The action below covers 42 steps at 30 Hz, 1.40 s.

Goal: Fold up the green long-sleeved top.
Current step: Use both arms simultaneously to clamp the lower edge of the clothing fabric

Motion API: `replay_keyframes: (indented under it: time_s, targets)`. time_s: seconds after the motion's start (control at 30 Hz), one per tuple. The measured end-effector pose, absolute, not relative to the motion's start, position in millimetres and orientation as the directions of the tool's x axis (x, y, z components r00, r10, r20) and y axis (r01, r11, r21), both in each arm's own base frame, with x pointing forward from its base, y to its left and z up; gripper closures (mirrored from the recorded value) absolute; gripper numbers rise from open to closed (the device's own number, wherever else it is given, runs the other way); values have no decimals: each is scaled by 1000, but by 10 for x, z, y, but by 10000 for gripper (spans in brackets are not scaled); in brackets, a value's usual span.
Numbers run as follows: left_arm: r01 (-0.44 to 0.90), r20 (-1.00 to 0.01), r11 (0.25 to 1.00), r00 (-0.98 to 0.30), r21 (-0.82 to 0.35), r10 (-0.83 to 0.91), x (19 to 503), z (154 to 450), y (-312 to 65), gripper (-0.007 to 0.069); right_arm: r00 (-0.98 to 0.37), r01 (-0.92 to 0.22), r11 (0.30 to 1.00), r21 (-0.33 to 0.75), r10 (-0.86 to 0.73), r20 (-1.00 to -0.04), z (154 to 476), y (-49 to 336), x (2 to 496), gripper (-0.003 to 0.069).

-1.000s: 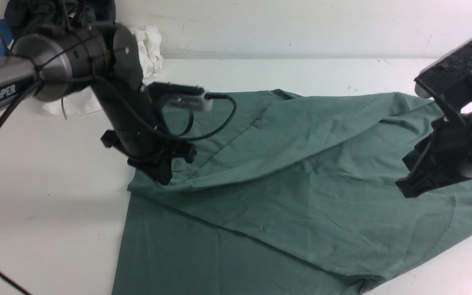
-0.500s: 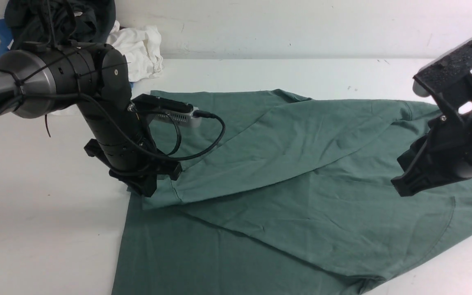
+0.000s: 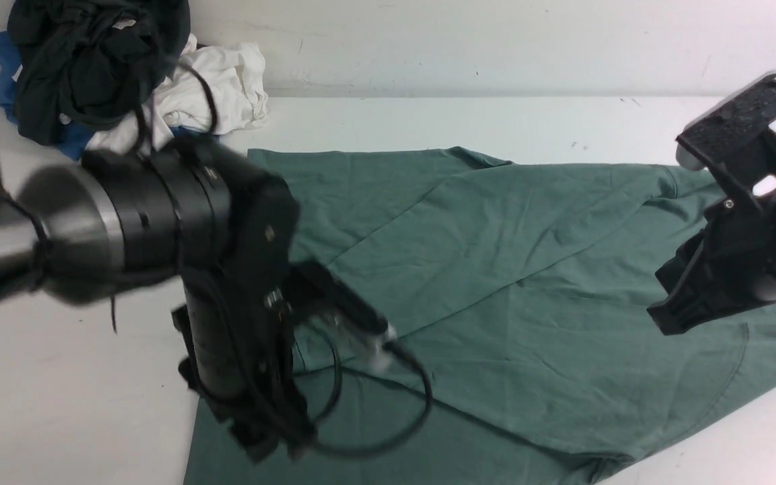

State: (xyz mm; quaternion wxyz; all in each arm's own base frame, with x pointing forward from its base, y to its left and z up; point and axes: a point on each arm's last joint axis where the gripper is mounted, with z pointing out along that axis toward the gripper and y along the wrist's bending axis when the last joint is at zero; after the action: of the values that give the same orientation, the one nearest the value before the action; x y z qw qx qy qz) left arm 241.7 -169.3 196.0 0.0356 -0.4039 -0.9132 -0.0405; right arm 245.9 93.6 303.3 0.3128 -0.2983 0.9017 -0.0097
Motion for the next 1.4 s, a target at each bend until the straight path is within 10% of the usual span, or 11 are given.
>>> replay_keyframes:
  time_s: [0.33, 0.5, 0.63, 0.93, 1.4]
  targets:
    - [926, 168, 372, -378, 70, 910, 2027, 1480, -1637, 256, -605, -592, 792, -146, -557, -569, 3028, 1008, 2424, 669]
    - [935, 147, 318, -340, 155, 929, 2081, 1473, -1620, 479, -579, -628, 766, -136, -577, -576, 3031, 1039, 2413, 669]
    - [862, 109, 381, -437, 333, 893, 2254, 1507, -1505, 614, -572, -636, 757, -151, -593, -566, 3010, 1030, 2410, 669]
    - [559, -133, 631, -683, 538, 718, 2665, 1886, -867, 622, -583, -719, 680, -140, -701, -412, 2477, 936, 2184, 641]
    - [429, -263, 727, -733, 536, 627, 2618, 2216, -624, 618, -349, -847, 418, -329, -903, -250, 1578, 790, 2107, 196]
